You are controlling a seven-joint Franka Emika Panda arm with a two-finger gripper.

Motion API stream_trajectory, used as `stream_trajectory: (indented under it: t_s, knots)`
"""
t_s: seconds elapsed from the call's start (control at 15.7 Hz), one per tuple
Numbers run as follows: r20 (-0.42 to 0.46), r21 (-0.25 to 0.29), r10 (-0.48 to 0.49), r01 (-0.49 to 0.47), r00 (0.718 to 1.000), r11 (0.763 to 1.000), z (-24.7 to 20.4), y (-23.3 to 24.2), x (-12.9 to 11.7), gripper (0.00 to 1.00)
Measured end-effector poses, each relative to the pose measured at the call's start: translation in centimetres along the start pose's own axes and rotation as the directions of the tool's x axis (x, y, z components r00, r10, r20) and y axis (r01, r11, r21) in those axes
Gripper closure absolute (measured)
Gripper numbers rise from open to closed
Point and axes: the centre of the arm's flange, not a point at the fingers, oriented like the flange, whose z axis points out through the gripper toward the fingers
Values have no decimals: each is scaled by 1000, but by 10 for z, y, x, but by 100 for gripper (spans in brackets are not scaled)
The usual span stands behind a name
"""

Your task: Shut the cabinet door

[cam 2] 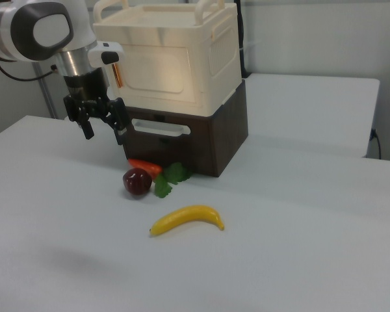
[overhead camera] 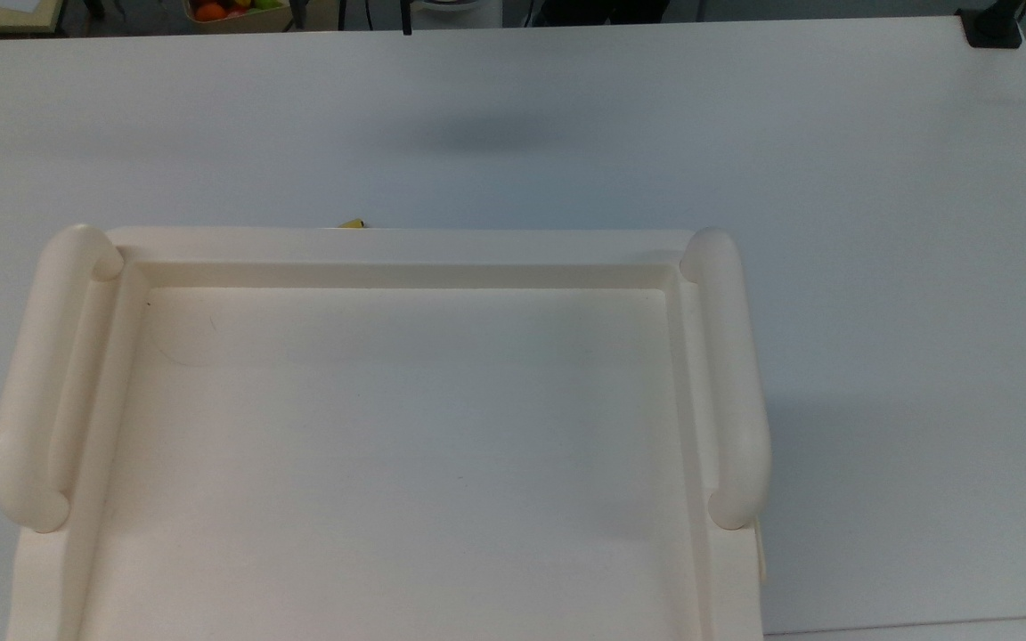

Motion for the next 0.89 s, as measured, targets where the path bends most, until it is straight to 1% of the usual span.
stream_trajectory:
  t_s: [0.26, 0.45, 0.51, 0.64, 0.89]
  knots:
    - [4, 7, -4, 4, 1000, 1000, 3, -3, 3, 0]
    - [9, 47, -2, 1, 1000, 999, 9, -9, 17, 0]
    - [11, 52, -3, 2, 1000, 999, 12, -11, 23, 0]
    - [14, 55, -8, 7, 1000, 998, 16, -14, 31, 0]
    - [5, 55, -24, 24, 1000, 998, 13, -24, 33, 0]
